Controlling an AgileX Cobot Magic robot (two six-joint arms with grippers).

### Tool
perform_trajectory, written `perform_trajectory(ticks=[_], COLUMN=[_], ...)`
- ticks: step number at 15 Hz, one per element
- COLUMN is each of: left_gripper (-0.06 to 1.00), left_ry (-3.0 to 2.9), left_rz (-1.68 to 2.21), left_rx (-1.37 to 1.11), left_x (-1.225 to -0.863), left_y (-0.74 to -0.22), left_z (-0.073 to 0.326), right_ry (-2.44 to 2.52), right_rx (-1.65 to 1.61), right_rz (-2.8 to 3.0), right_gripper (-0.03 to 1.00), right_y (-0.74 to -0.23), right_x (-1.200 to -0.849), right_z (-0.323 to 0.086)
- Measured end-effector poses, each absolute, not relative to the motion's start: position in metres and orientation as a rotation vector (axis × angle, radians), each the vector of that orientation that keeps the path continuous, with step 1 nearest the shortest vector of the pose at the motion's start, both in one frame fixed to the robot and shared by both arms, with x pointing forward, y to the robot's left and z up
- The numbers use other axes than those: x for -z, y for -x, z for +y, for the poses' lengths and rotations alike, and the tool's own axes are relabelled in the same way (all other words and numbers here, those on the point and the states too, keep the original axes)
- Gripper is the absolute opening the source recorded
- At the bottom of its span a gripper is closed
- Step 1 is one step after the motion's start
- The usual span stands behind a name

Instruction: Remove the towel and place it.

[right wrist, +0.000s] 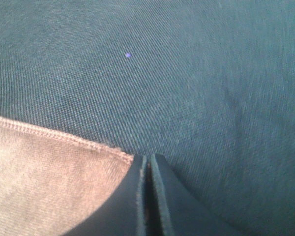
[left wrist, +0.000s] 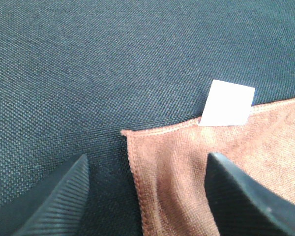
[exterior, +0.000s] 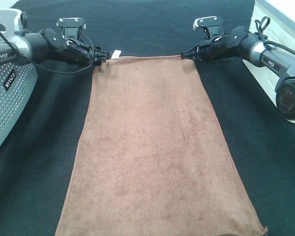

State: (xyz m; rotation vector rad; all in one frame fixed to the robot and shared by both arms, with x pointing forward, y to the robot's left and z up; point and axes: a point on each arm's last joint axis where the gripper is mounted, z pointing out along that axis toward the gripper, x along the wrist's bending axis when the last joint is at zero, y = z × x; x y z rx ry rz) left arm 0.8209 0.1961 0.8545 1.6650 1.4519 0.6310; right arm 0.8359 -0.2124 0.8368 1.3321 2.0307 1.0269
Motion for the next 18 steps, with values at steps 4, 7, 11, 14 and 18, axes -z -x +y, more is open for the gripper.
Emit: perform_trajectory(ticks=[4,7,11,14,18], left_gripper=[0.63,0.63,0.63,0.63,0.63], left_ry=[-1.665,-1.665,-1.665,-1.665,-1.665], left_rz=[1.452,1.452,1.452,1.452,1.452], left_rx=[-0.631,-0.631,-0.631,-0.631,-0.631], left_x=[-0.855,-0.855,-0.855,-0.855,-0.855], left_y=[-0.821,-0.821,-0.821,-0.821,-0.821], left_z=[0.196,0.196,0.196,0.196,0.196], right_ry=[-1.162,-1.056,-0.982,-0.969,-0.998], right_rx=[-0.963,-0.922,-0.92,-0.911,-0.891], right_rz=[2.067,2.085,2.062,2.084,2.132], right_gripper=[0.0,0.0,0.0,0.0,0.0], right_y=[-0.837,-0.838,-0.84,-0.839,-0.835], right_x=[-0.838,-0.841,-0.867,-0.865,-0.85], right_z=[-0.213,-0.214,-0.214,-0.213,-0.213])
